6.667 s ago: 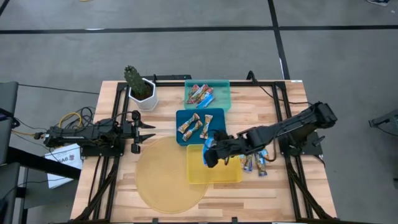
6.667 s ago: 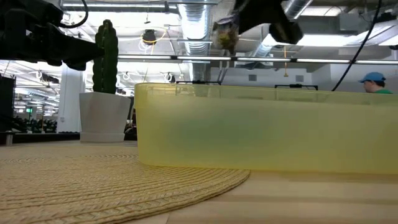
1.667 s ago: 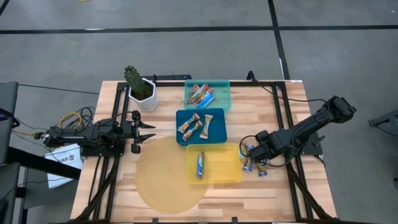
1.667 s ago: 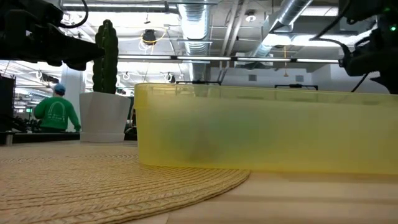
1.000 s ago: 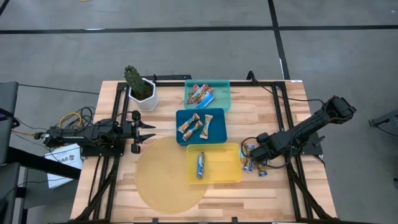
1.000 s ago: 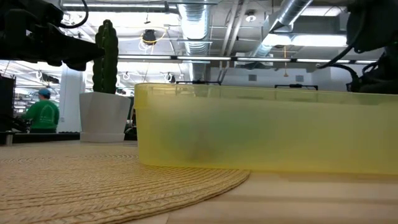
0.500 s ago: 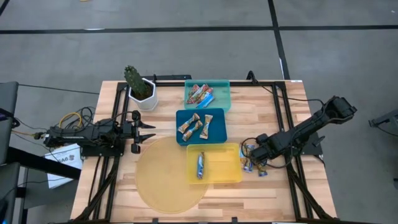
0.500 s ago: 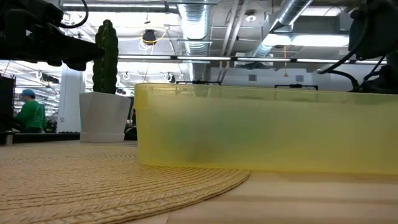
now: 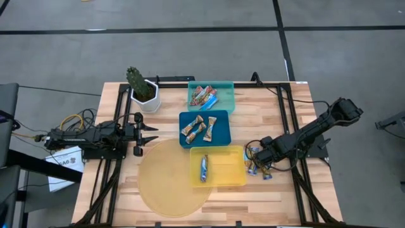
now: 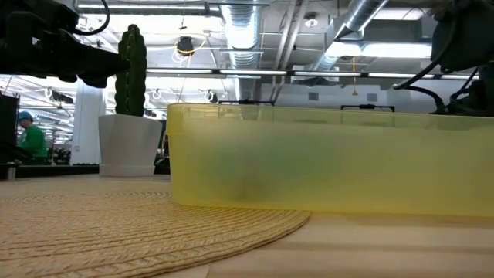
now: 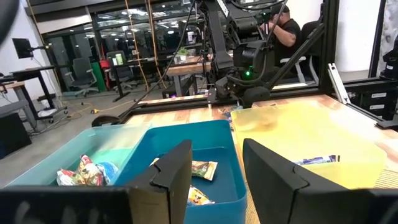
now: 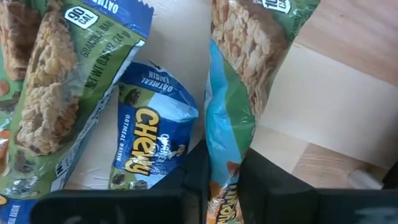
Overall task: Pick and place Granola Bars by type
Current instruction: Put the yellow granola bar into the blue bin
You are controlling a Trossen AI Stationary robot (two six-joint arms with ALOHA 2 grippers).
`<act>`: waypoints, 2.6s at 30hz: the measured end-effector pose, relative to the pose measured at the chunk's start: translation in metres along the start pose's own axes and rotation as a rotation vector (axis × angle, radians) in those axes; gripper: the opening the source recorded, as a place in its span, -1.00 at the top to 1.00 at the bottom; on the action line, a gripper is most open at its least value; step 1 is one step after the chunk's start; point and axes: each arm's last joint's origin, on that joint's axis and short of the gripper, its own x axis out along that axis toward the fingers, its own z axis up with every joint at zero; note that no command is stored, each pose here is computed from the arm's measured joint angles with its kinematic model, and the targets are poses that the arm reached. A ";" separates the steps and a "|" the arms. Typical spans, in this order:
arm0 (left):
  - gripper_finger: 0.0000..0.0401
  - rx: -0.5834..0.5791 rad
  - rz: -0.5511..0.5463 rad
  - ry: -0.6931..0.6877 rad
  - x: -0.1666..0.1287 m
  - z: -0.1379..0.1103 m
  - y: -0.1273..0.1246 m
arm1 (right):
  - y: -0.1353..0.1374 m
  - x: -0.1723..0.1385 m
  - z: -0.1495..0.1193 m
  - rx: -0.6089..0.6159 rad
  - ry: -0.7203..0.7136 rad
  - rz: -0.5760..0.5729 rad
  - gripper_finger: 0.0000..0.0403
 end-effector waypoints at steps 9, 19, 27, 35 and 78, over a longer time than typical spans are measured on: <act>0.32 -0.002 0.000 0.000 0.000 0.000 0.000 | 0.000 -0.005 0.004 0.053 -0.130 0.069 0.77; 0.32 -0.004 0.000 0.000 0.000 0.000 0.000 | -0.003 -0.023 0.015 0.115 -0.415 0.211 0.77; 0.32 -0.004 0.000 0.000 0.000 0.000 0.000 | -0.004 -0.038 0.030 0.168 -0.658 0.303 0.77; 0.32 -0.004 0.000 0.000 0.000 0.000 0.000 | -0.001 -0.049 0.044 0.195 -0.836 0.312 0.77; 0.32 -0.002 0.000 -0.001 0.000 0.000 0.000 | 0.120 -0.122 0.111 -0.033 -0.944 0.234 0.79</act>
